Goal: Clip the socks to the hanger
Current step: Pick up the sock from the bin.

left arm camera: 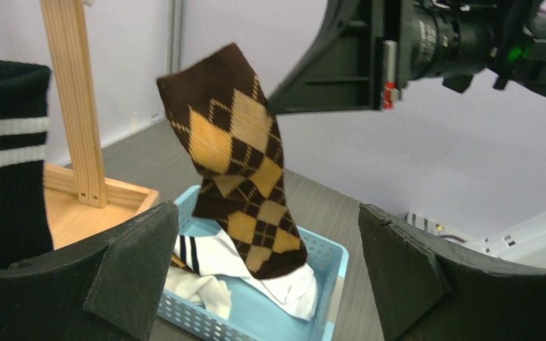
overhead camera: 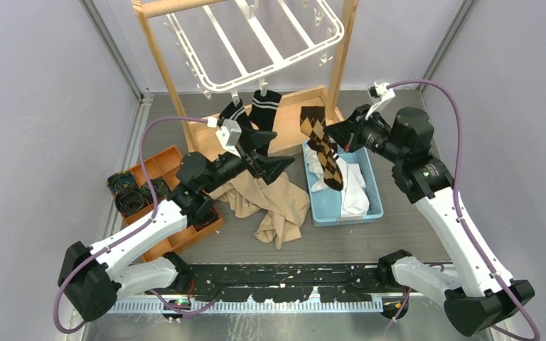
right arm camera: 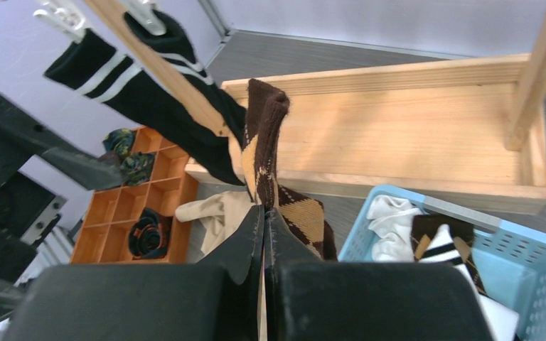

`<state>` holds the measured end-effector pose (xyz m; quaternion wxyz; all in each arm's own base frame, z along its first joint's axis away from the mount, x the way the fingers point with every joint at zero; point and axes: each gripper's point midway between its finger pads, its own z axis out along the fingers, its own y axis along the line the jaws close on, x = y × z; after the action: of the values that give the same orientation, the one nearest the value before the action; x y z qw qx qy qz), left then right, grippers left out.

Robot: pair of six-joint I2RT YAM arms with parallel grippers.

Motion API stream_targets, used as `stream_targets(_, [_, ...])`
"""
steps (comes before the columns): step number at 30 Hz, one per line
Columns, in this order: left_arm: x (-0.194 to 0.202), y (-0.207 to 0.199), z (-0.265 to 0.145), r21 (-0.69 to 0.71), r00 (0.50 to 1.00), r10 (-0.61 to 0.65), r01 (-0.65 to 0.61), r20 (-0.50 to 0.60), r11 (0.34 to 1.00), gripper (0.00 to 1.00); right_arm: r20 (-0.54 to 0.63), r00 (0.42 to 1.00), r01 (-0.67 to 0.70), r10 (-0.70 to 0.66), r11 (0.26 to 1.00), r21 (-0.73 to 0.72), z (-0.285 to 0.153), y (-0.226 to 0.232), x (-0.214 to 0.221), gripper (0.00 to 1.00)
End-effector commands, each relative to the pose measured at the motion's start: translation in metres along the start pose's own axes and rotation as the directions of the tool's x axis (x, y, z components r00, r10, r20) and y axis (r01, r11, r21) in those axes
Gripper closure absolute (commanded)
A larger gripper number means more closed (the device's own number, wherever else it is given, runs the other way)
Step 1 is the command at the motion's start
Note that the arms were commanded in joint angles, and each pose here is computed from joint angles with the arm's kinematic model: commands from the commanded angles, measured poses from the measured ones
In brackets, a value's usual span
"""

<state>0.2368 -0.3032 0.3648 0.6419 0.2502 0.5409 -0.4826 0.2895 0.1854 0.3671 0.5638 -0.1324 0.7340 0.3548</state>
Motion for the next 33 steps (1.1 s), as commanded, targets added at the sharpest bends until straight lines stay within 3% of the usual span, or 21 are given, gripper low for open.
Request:
stream_targets(1, [-0.031,0.003,0.003,0.035,0.992,0.017,-0.022,0.126,0.999,0.04,0.067,0.995,0.087,-0.078,0.985,-0.151,-0.001,0.045,-0.024,0.99])
stream_targets(14, [-0.046,0.017,-0.026,0.09,0.991,0.01,-0.022,0.132,0.996,0.12,0.05,0.991,0.137,-0.128,0.935,-0.327,0.005,0.103,-0.019,0.99])
stream_targets(22, [-0.05,0.008,-0.017,0.188,0.987,-0.062,0.033,0.149,0.982,0.22,0.039,0.991,0.136,-0.131,0.918,-0.373,0.009,0.118,-0.014,0.99])
stream_targets(27, [-0.051,-0.001,-0.01,0.268,0.985,-0.105,0.066,0.134,0.961,0.43,0.035,0.991,0.135,-0.131,0.922,-0.362,0.01,0.117,-0.013,0.99])
stream_targets(29, [-0.052,-0.004,-0.009,0.29,0.984,-0.12,0.078,0.131,0.954,0.63,0.036,0.991,0.134,-0.129,0.926,-0.352,0.01,0.115,-0.013,0.99])
stream_targets(31, [-0.054,-0.005,-0.009,0.296,0.983,-0.127,0.084,0.13,0.952,0.9,0.033,0.991,0.133,-0.129,0.931,-0.341,0.011,0.113,-0.011,0.99])
stream_targets(32, [-0.056,-0.005,-0.009,0.295,0.983,-0.127,0.083,0.131,0.952,0.98,0.029,0.991,0.13,-0.127,0.932,-0.338,0.012,0.112,-0.01,0.99])
stream_targets(33, [-0.057,-0.005,-0.009,0.29,0.983,-0.124,0.081,0.135,0.954,0.99,0.028,0.991,0.131,-0.129,0.933,-0.334,0.012,0.111,-0.01,0.99])
